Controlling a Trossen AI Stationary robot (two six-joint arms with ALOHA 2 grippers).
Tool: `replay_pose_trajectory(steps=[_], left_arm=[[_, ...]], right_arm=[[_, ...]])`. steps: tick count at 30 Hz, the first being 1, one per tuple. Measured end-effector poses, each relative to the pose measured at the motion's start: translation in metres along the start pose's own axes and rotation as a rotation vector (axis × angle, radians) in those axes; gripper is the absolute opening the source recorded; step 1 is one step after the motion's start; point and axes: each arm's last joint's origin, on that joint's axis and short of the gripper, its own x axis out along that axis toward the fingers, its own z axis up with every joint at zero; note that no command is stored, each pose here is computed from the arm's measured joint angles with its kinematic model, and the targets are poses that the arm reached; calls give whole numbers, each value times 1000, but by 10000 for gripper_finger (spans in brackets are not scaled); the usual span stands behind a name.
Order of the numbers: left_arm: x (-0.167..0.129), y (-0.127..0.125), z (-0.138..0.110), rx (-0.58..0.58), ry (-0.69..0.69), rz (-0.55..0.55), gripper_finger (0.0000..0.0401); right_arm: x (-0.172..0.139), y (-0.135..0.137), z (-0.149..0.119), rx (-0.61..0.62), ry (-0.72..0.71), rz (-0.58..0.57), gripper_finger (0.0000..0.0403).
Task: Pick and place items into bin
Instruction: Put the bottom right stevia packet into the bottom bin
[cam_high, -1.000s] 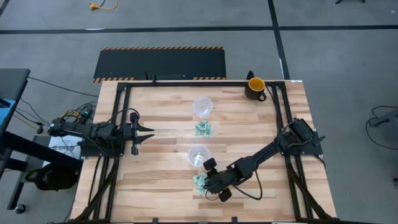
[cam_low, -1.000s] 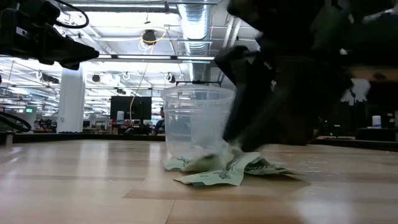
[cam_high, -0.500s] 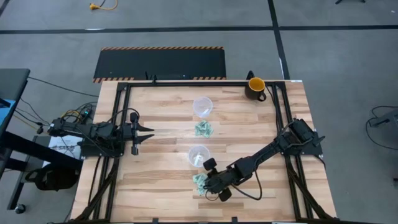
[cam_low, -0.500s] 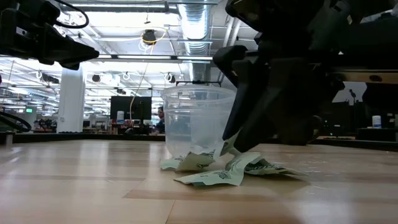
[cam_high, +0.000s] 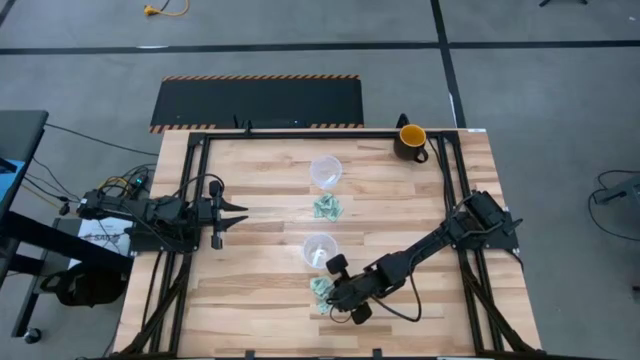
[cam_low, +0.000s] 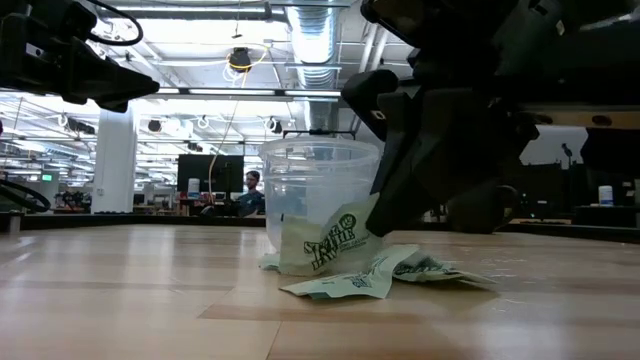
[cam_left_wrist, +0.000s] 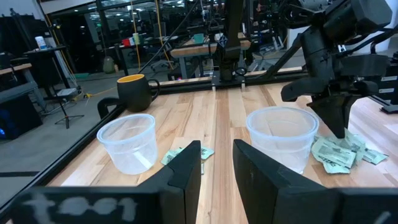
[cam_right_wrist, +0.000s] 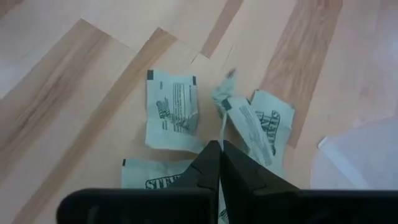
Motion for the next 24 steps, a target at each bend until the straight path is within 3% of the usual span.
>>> replay_pose_trajectory(steps=[14, 24], left_arm=[[0, 0, 0, 0, 0, 0, 84], [0, 0, 0, 0, 0, 0, 84]], right_arm=[[-28, -12, 41, -38, 82, 5, 1], [-50, -42, 60, -79, 175, -139, 0]])
